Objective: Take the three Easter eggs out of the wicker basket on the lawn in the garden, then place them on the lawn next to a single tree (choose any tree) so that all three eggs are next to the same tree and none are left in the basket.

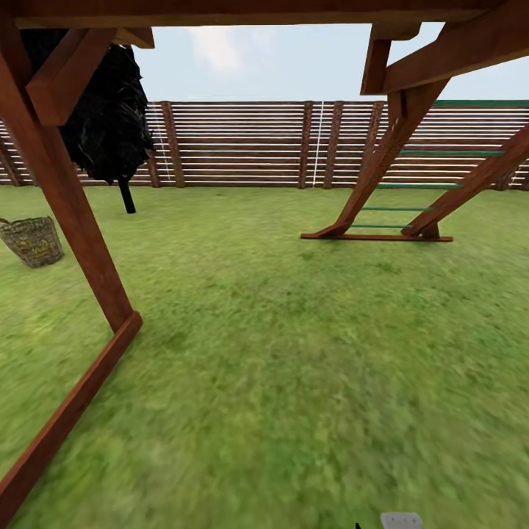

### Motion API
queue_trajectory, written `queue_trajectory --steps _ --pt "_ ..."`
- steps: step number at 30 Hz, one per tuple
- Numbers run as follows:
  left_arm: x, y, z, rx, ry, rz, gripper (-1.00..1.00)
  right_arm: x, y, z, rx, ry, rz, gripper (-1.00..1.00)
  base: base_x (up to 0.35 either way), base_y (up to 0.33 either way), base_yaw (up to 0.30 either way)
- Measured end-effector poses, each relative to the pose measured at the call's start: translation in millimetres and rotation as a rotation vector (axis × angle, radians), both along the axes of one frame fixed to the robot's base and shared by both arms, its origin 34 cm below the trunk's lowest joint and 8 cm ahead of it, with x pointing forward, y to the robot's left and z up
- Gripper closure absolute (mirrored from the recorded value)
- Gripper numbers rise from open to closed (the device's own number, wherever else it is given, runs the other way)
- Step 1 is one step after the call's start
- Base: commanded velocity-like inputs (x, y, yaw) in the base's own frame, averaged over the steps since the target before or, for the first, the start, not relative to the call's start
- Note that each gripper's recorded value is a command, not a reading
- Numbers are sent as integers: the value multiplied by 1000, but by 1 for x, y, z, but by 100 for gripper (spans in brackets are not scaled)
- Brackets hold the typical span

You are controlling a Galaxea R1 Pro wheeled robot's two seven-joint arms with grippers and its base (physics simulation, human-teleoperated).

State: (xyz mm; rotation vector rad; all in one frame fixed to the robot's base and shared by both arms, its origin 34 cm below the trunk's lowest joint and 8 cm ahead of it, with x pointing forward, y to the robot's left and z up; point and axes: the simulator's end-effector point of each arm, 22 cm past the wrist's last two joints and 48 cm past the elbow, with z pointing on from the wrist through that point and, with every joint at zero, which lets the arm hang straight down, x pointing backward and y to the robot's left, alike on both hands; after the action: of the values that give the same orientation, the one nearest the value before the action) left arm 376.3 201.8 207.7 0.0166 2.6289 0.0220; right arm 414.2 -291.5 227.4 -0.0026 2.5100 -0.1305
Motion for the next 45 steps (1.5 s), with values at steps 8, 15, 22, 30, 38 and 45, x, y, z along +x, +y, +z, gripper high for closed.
queue_trajectory --steps 8,15,22,30,38,45 --pt "0 0 0 0 0 0 -100 0 0 0 0 0 0 -100 335 -141 0" --pt "0 0 0 0 0 0 -100 0 0 0 1 0 0 -100 335 -20 0" --pt "0 0 0 0 0 0 -100 0 0 0 0 0 0 -100 335 -1 0" --pt "0 0 0 0 0 0 -100 0 0 0 1 0 -1 -100 335 0 0" --pt "0 0 0 0 0 0 -100 0 0 0 0 0 -1 -100 335 0 0" --pt "0 0 0 0 0 0 -100 0 0 0 1 0 -1 -100 335 0 90"
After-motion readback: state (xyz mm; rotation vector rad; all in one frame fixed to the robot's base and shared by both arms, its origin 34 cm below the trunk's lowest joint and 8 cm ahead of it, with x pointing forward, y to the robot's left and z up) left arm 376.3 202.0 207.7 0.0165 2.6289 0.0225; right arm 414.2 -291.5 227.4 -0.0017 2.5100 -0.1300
